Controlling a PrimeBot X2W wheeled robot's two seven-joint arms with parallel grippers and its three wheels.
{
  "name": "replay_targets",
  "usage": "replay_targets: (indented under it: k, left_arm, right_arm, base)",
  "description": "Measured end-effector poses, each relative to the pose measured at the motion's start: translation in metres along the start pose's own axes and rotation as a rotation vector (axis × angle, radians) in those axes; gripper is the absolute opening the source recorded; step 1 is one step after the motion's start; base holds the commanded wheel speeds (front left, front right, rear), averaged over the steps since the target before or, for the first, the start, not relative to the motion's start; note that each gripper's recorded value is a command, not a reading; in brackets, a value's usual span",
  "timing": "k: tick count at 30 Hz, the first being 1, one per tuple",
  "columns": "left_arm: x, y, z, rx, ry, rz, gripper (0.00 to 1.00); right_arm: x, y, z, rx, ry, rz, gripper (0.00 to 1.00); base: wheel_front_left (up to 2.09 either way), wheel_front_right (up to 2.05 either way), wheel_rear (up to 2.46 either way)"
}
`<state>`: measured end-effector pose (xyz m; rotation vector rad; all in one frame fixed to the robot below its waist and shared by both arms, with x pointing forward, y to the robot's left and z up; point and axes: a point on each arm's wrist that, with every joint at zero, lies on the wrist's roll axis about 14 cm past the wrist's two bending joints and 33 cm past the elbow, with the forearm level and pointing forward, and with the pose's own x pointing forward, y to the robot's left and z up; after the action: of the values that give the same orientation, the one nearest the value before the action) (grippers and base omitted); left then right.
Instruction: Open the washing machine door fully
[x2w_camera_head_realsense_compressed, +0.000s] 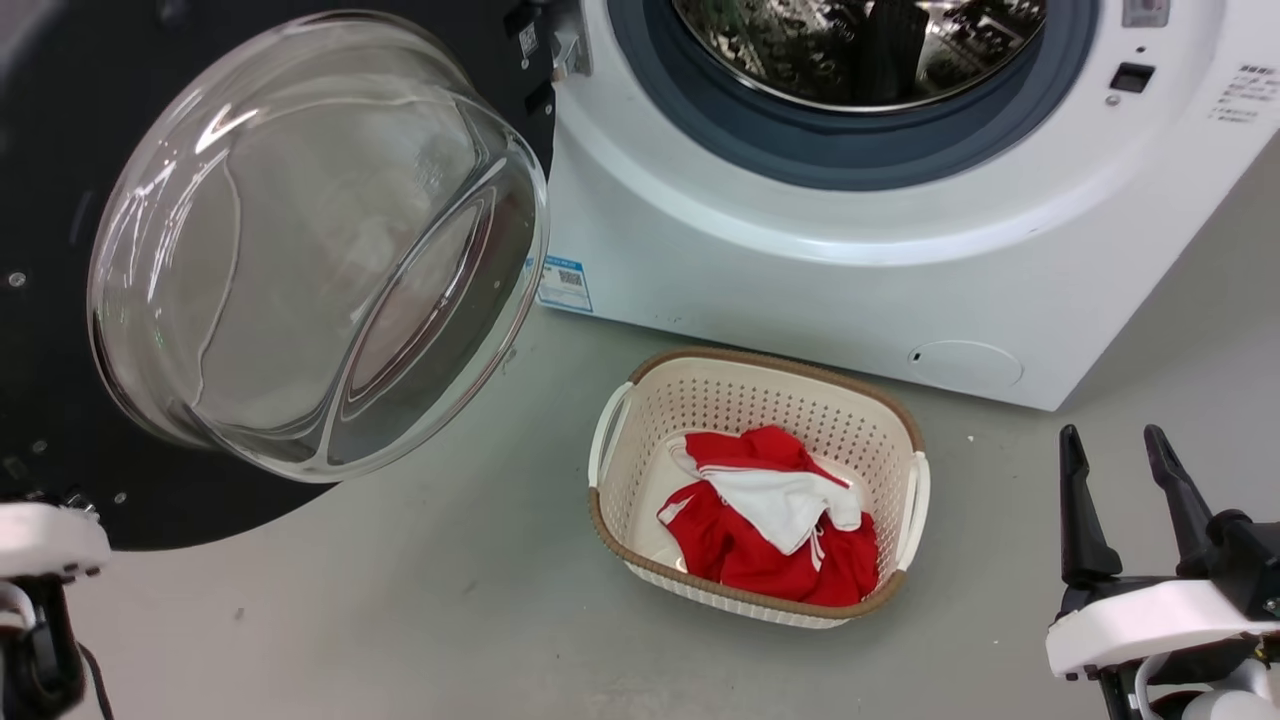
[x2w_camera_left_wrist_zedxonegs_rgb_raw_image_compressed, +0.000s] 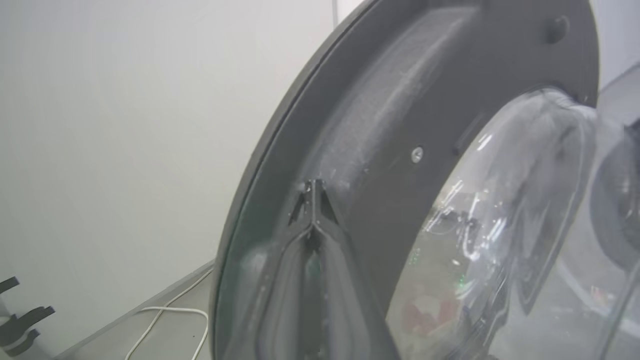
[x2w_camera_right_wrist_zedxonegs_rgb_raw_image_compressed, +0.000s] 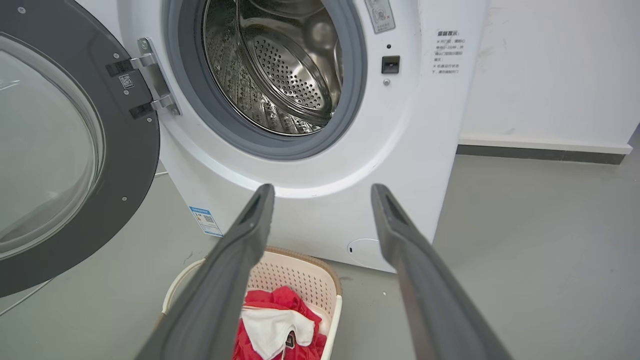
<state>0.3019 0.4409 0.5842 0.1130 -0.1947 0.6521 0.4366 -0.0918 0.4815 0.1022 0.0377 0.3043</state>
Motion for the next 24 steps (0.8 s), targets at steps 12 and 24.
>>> replay_targets:
  k: [12,24]
  left_arm:
    - [-0.05,-0.098,0.005,-0.066,-0.038,-0.249,0.0]
    - [-0.077,-0.212,-0.021,-0.149,0.064,-0.572,0.0]
  right_arm:
    - [-0.031,-0.016,0.022,-0.011,-0.055,-0.063,1.0]
    - [-0.066,-0.042,0.035,-0.031,-0.088,-0.161,1.0]
  base:
    - [0.0,0.0,0.0]
    - [0.0,0.0,0.0]
